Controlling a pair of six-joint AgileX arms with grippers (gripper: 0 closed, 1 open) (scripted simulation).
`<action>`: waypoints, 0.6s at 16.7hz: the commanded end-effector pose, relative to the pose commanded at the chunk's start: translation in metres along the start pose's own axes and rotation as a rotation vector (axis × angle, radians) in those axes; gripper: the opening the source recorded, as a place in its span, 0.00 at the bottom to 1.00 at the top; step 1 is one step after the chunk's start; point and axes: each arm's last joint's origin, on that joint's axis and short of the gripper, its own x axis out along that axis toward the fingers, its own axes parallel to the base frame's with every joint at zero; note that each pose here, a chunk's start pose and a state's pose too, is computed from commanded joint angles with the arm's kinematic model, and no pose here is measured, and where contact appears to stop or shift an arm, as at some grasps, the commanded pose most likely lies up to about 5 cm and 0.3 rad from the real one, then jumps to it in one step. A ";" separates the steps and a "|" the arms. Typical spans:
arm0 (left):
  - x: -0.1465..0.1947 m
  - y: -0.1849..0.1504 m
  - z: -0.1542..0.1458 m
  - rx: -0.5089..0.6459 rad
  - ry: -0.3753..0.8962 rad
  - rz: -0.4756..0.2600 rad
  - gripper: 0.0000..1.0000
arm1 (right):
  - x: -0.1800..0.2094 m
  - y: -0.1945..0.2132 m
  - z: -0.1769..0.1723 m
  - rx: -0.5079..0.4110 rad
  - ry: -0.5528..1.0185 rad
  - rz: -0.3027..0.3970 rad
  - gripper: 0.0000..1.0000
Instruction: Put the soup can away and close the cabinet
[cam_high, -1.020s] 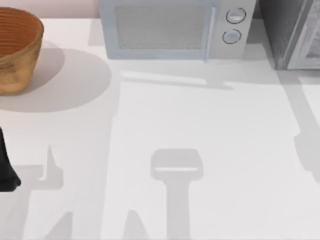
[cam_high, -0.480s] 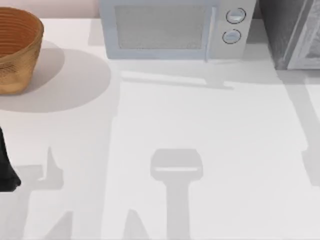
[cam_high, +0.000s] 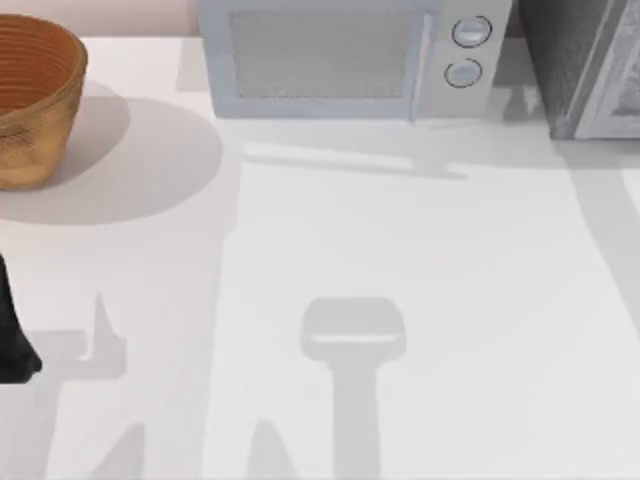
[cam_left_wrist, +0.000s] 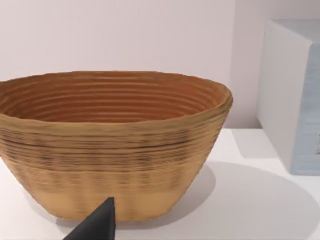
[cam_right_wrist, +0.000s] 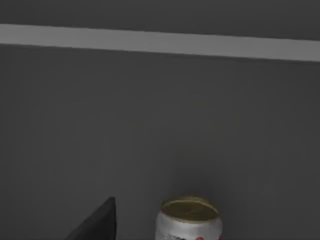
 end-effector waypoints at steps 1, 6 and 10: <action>0.000 0.000 0.000 0.000 0.000 0.000 1.00 | -0.015 0.000 -0.007 -0.001 0.005 0.007 1.00; 0.000 0.000 0.000 0.000 0.000 0.000 1.00 | -0.092 -0.002 -0.069 -0.001 0.050 0.011 1.00; 0.000 0.000 0.000 0.000 0.000 0.000 1.00 | -0.146 -0.002 -0.146 0.008 0.099 -0.012 1.00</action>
